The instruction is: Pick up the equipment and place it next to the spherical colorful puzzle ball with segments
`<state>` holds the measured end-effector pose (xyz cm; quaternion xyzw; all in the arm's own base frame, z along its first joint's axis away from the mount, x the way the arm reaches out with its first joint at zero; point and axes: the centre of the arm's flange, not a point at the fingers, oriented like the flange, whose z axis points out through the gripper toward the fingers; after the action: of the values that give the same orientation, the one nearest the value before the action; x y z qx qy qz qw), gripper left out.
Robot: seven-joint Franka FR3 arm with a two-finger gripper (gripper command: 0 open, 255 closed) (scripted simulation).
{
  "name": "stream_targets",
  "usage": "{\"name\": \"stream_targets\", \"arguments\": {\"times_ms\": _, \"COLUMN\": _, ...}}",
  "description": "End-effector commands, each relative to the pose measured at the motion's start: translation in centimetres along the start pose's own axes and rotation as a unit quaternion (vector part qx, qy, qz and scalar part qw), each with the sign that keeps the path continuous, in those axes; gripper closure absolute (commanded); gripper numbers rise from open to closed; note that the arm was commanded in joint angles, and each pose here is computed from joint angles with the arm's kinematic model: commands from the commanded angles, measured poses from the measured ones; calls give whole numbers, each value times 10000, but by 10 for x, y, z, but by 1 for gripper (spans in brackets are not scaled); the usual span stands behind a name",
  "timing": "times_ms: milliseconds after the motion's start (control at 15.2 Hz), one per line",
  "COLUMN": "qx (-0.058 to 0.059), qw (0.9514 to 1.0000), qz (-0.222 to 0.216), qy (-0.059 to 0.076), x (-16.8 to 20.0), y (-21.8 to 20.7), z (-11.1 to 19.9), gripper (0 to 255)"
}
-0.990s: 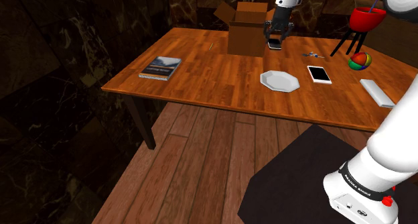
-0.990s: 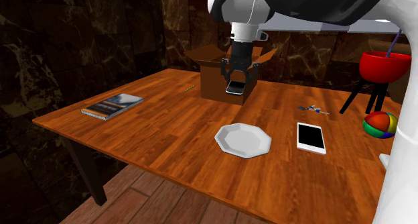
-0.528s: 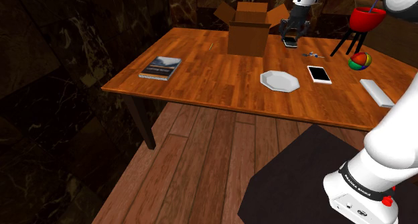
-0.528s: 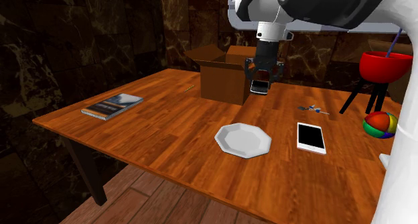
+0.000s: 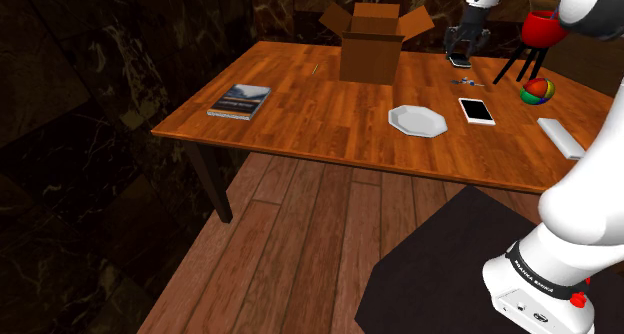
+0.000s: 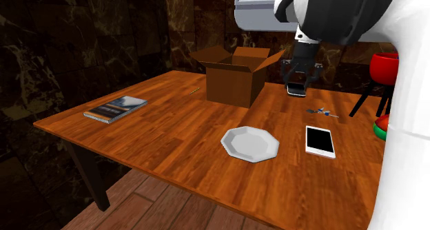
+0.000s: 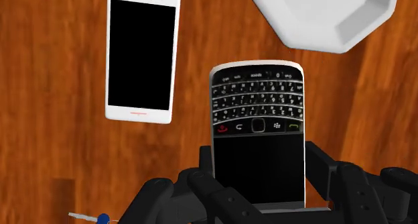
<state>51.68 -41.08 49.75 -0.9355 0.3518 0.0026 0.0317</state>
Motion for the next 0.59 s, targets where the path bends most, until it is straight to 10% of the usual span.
{"name": "stream_targets", "arguments": {"times_ms": 0, "qx": 0, "qw": 10000, "qz": -8, "qy": 0, "x": 6, "y": 23, "z": -5, "gripper": 255}}
{"name": "stream_targets", "arguments": {"times_ms": 528, "qx": 0, "qw": 10000, "qz": -8, "qy": 0, "x": 42, "y": 122, "z": -12, "gripper": 255}}
